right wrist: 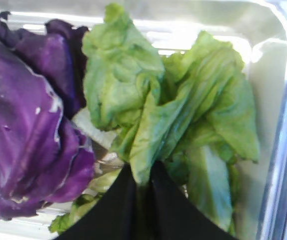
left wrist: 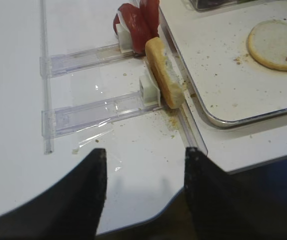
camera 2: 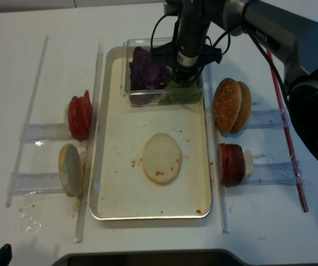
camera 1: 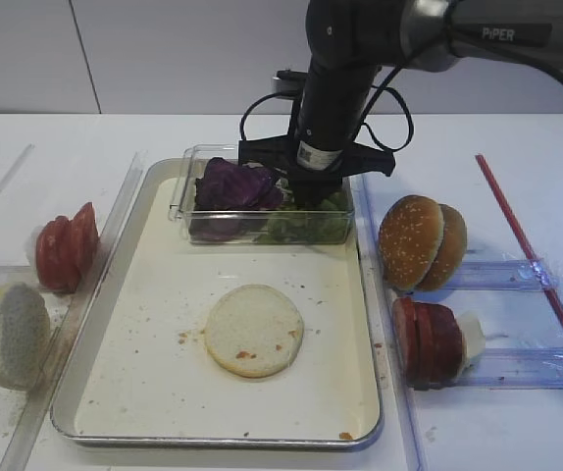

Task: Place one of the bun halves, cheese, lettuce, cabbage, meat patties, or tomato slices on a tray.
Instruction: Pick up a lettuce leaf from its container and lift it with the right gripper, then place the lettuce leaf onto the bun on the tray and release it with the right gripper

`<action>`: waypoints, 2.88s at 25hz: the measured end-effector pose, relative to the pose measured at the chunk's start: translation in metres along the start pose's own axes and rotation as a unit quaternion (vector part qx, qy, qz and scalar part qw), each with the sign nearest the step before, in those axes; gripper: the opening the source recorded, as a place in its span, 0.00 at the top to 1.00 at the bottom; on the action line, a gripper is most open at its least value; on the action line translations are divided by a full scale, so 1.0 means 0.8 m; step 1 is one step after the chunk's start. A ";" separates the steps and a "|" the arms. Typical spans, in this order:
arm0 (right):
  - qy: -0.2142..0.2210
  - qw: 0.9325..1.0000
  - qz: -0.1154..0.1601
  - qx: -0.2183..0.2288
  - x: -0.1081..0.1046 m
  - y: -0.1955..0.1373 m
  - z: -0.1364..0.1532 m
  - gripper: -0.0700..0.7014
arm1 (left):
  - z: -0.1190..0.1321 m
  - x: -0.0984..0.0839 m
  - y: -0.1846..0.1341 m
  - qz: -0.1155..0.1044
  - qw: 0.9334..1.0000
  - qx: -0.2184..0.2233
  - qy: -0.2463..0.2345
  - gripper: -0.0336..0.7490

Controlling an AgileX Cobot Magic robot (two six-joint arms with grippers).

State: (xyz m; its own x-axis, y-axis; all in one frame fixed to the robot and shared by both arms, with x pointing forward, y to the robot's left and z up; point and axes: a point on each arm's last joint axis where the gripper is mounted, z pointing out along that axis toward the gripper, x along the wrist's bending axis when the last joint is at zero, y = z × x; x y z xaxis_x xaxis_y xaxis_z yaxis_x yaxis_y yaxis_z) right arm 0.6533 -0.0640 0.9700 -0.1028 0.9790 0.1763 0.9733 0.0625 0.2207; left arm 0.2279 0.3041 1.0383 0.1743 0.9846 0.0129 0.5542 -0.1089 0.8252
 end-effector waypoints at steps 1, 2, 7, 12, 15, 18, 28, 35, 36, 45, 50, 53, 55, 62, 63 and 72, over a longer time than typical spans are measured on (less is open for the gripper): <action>0.000 1.000 0.000 0.001 0.000 0.000 0.000 0.82 | 0.000 0.000 0.000 0.000 1.000 0.000 0.000 0.52; 0.000 1.000 0.000 0.001 0.000 0.000 0.000 0.83 | 0.000 0.000 0.000 0.000 1.000 0.000 0.000 0.52; -0.003 1.000 0.000 0.007 -0.001 -0.002 -0.001 0.83 | 0.000 0.000 0.000 0.000 1.000 0.000 0.000 0.52; -0.001 1.000 -0.002 0.001 0.000 -0.002 -0.020 0.83 | 0.000 0.000 0.000 0.000 1.000 0.000 0.000 0.52; 0.000 1.000 -0.003 -0.002 0.001 -0.003 -0.030 0.83 | 0.000 0.000 0.000 0.000 1.000 0.000 0.000 0.52; 0.000 1.000 -0.005 -0.002 0.001 -0.004 -0.038 0.83 | 0.000 0.000 0.000 0.000 1.000 0.000 0.000 0.52; 0.009 1.000 -0.015 -0.020 0.003 -0.008 -0.083 0.83 | 0.000 0.000 0.000 0.000 1.000 0.000 0.000 0.52; 0.017 0.999 -0.031 -0.037 0.007 -0.007 -0.127 0.83 | 0.000 0.000 0.000 0.000 1.000 0.000 0.000 0.52; 0.020 0.998 -0.031 -0.044 0.008 -0.006 -0.136 0.83 | 0.000 0.000 0.000 0.000 1.000 0.000 0.000 0.52; 0.051 0.995 -0.052 -0.068 0.018 -0.005 -0.175 0.83 | 0.000 0.000 0.000 0.000 1.000 0.000 0.000 0.52; 0.069 0.991 -0.079 -0.081 0.041 -0.022 -0.200 0.83 | 0.000 0.000 0.000 0.000 1.000 0.000 0.000 0.52; 0.081 0.988 -0.101 -0.088 0.059 -0.040 -0.217 0.83 | 0.000 0.000 0.000 0.000 1.000 0.000 0.000 0.52; 0.085 0.986 -0.112 -0.085 0.067 -0.053 -0.224 0.83 | 0.000 0.000 0.000 0.000 1.000 0.000 0.000 0.52; 0.076 0.987 -0.136 -0.033 0.070 -0.104 -0.214 0.83 | 0.000 0.000 0.000 0.000 1.000 0.000 0.000 0.52; 0.073 0.988 -0.137 -0.025 0.070 -0.111 -0.212 0.83 | 0.000 0.000 0.000 0.000 1.000 0.000 0.000 0.52; 0.036 0.985 -0.155 0.066 0.062 -0.163 -0.157 0.83 | 0.000 0.000 0.000 0.000 1.000 0.000 0.000 0.52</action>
State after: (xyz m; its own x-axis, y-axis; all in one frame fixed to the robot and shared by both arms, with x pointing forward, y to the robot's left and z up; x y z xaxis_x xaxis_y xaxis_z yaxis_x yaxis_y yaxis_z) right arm 0.4955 -0.0482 1.0700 -0.4095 0.8926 0.1886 0.9103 0.3860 0.1496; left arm 0.2278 0.3041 1.0383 0.1743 0.9846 0.0129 0.5535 -0.1088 0.8257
